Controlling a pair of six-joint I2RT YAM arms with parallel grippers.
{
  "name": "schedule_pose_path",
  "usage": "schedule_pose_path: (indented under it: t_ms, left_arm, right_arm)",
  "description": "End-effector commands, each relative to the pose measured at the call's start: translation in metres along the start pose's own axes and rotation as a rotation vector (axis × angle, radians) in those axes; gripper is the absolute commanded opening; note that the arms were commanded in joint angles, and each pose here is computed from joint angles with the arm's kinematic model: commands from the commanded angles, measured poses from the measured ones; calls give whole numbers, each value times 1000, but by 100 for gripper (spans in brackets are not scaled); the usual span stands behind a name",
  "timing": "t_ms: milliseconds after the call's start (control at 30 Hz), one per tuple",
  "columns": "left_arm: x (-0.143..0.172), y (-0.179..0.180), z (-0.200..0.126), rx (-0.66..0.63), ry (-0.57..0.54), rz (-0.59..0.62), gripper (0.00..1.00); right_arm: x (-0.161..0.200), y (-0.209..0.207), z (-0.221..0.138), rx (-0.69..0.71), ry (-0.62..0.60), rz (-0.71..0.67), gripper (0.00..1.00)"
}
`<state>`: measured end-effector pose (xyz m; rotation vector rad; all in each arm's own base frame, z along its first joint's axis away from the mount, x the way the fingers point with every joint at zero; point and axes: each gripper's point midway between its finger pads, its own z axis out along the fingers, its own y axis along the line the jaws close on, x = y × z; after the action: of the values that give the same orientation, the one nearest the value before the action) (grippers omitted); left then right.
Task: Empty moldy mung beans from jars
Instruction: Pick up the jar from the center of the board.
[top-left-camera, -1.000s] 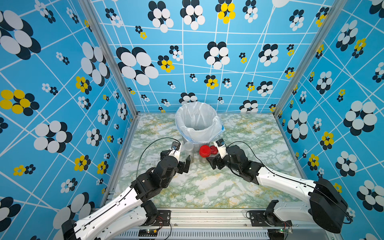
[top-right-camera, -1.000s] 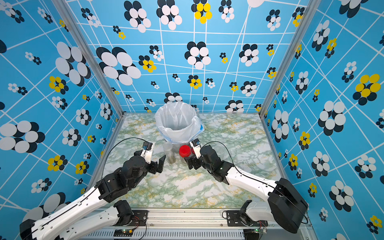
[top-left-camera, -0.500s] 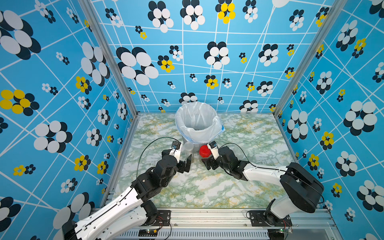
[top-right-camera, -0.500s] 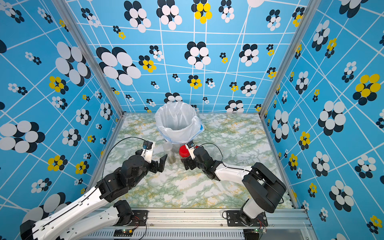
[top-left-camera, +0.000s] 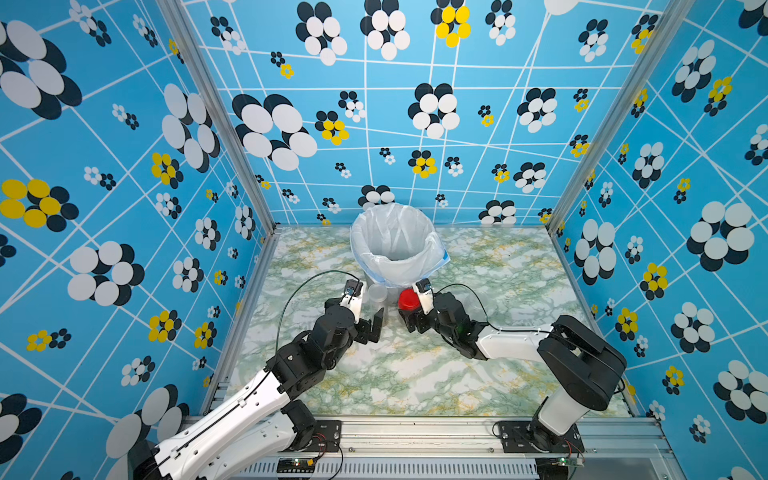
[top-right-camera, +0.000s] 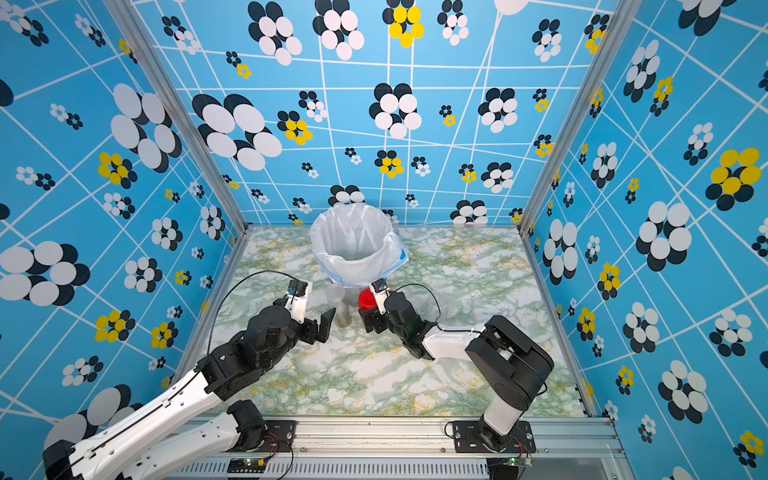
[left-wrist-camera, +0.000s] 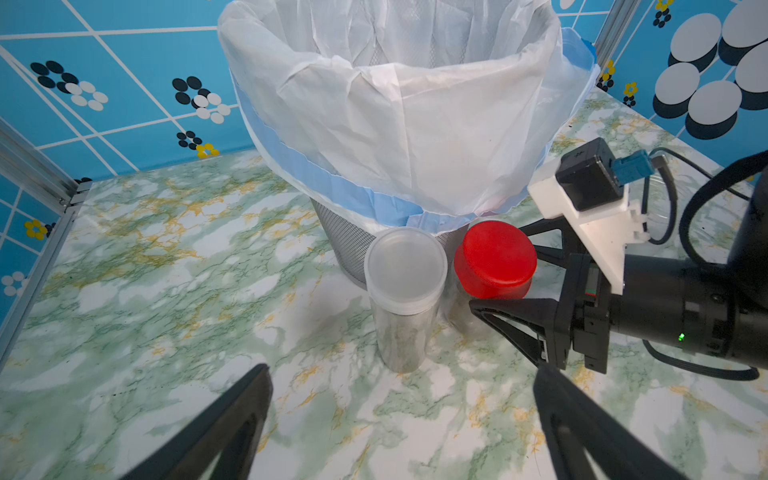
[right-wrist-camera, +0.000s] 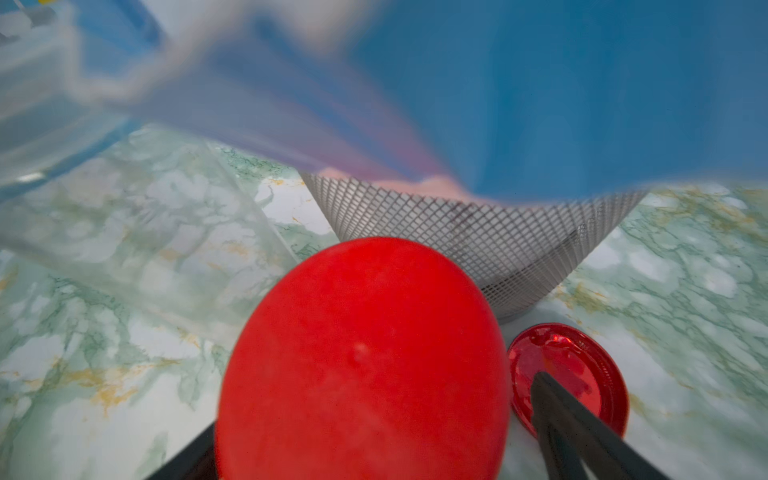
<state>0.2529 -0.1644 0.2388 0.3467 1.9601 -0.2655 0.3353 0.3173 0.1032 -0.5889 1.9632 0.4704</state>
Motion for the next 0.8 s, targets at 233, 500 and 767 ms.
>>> schedule_pose_path:
  t_ms: [233, 500, 767]
  left_arm:
    - [-3, -3, -2, 45, -5, 7, 100]
    - [-6, -11, 5, 75, 6, 34, 100]
    - [-6, -23, 10, 134, 14, 40, 99]
  right_arm:
    - [-19, -10, 7, 75, -103, 15, 92]
    - [-20, 1, 2, 16, -84, -5, 71]
    - [-31, 2, -22, 0, -90, -22, 64]
